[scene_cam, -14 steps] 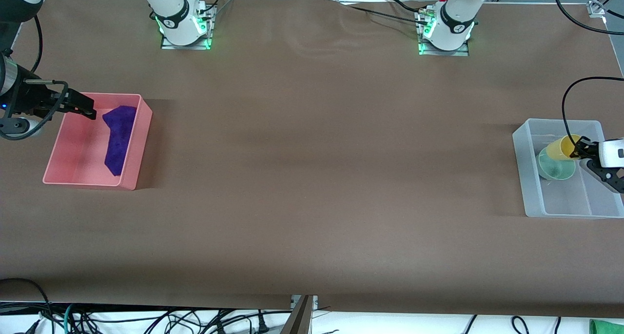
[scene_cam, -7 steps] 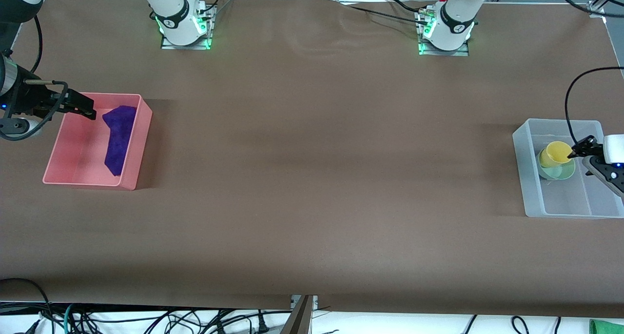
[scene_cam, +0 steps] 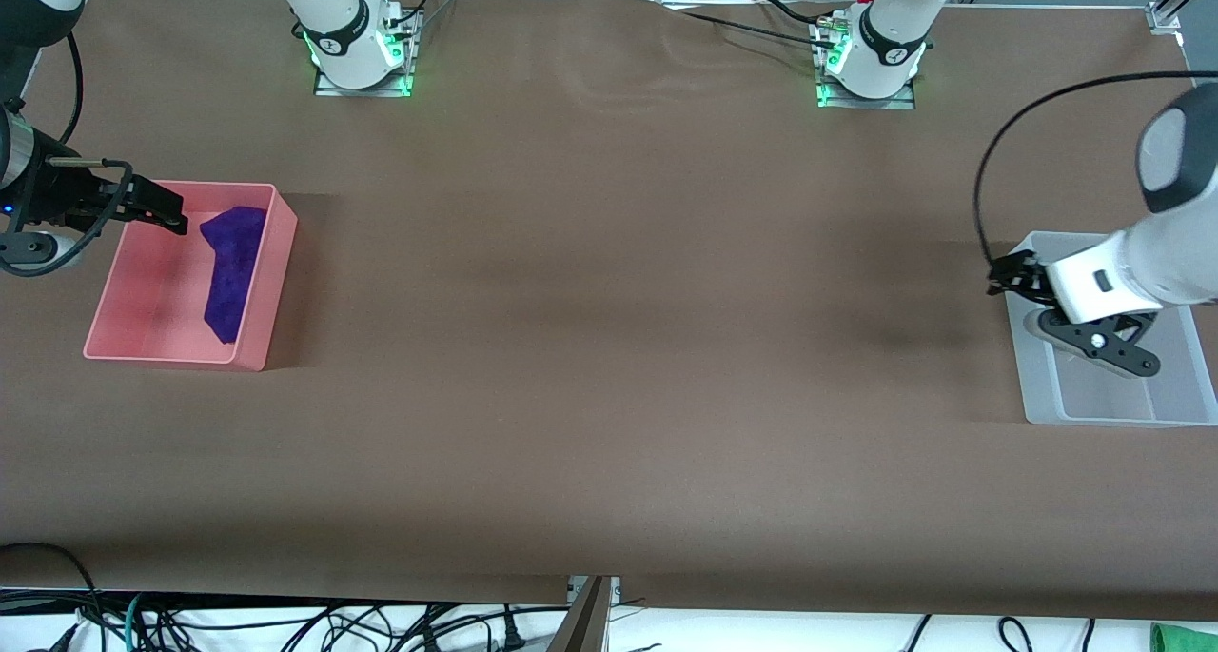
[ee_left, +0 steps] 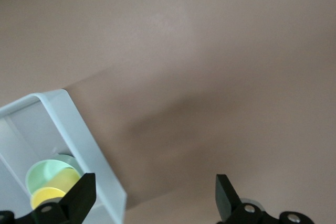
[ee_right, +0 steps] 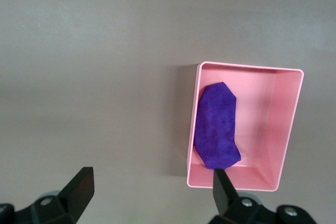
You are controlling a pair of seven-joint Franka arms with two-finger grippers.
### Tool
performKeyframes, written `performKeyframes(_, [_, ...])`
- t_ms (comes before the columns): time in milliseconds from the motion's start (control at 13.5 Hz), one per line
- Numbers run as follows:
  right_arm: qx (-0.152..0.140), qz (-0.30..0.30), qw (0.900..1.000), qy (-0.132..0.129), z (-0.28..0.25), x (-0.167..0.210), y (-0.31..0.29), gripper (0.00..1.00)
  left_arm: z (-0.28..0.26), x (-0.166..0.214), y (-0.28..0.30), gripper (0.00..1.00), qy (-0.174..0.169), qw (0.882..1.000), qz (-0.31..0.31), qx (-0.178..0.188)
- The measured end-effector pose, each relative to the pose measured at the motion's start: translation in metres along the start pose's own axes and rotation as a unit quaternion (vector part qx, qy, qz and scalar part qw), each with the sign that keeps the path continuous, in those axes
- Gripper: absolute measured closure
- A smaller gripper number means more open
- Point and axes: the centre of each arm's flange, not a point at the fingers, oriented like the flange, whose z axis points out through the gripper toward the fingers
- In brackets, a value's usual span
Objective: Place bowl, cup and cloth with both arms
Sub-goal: 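Open the left gripper and raise it away from the clear bin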
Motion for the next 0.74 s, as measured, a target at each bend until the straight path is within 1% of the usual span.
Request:
performKeyframes(74, [0.0, 0.0, 1.0, 0.0, 0.0, 0.0, 0.0, 0.0, -0.012, 0.002, 0.018, 0.0, 0.005, 1.0, -0.028, 0.007])
performKeyframes(222, [0.0, 0.0, 1.0, 0.0, 0.0, 0.0, 0.001, 0.0, -0.038, -0.003, 0.044, 0.0, 0.02, 0.996, -0.092, 0.001])
performKeyframes(370, [0.0, 0.001, 1.0, 0.0, 0.0, 0.0, 0.001, 0.0, -0.059, -0.019, 0.044, 0.0, 0.035, 0.99, -0.135, -0.009])
performKeyframes(519, [0.0, 0.001, 1.0, 0.0, 0.0, 0.0, 0.001, 0.0, -0.067, -0.037, 0.036, 0.0, 0.051, 0.987, -0.153, -0.008])
performKeyframes(741, [0.0, 0.001, 1.0, 0.0, 0.0, 0.0, 0.001, 0.0, -0.066, -0.064, 0.055, 0.0, 0.057, 0.985, -0.162, 0.0])
